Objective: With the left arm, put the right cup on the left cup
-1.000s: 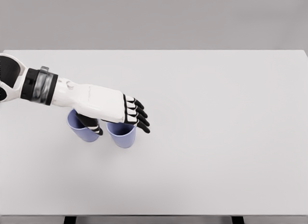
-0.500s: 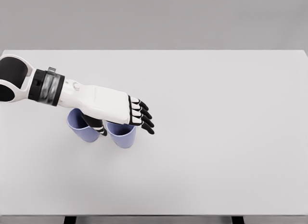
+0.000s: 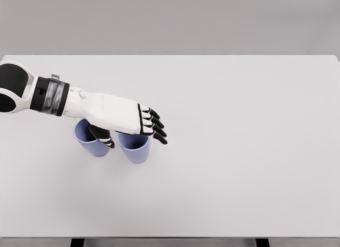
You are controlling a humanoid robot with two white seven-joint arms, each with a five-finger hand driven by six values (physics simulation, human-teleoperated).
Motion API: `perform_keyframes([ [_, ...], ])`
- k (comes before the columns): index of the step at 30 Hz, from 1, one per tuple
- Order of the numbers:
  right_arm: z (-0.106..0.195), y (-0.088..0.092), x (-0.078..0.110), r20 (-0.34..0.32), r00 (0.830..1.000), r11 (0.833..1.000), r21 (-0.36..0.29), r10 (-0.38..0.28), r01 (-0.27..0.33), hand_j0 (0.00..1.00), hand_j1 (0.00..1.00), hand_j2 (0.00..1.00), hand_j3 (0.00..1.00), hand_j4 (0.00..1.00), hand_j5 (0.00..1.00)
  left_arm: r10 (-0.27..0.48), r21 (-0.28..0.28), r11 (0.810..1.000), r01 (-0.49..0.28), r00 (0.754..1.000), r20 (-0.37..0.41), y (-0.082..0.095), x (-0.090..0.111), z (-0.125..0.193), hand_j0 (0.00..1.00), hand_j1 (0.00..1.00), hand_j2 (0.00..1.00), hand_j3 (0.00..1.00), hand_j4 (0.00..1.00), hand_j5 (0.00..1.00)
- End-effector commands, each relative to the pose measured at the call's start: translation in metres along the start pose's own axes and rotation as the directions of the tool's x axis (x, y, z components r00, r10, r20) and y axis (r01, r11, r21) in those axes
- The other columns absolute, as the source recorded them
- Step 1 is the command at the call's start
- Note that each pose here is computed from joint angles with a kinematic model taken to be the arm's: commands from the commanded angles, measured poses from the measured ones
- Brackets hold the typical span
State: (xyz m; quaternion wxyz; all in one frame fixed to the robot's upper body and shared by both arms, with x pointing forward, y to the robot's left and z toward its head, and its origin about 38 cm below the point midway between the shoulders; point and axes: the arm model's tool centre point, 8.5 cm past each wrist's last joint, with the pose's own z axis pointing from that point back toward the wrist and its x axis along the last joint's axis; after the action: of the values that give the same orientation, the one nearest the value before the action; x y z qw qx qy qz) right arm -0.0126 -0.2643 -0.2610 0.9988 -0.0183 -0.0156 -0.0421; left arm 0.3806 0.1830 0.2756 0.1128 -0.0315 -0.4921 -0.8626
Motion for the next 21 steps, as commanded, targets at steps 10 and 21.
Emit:
perform_keyframes([
  [10,0.0000,0.0000,-0.0001,0.000,1.000,1.000,0.000,0.000,0.000,1.00,1.00,1.00,1.00,1.00,1.00,0.008,-0.015,1.000,-0.009,0.999,-0.034,-0.0032,-0.0028,-0.0006,1.00,1.00,1.00,1.00,1.00,1.00],
  [21,0.0000,0.0000,-0.0001,0.000,1.000,1.000,0.000,0.000,0.000,1.00,1.00,1.00,1.00,1.00,1.00,-0.007,-0.050,0.999,0.005,0.999,-0.045,-0.0085,-0.0023,-0.0019,1.00,1.00,1.00,1.00,1.00,1.00],
])
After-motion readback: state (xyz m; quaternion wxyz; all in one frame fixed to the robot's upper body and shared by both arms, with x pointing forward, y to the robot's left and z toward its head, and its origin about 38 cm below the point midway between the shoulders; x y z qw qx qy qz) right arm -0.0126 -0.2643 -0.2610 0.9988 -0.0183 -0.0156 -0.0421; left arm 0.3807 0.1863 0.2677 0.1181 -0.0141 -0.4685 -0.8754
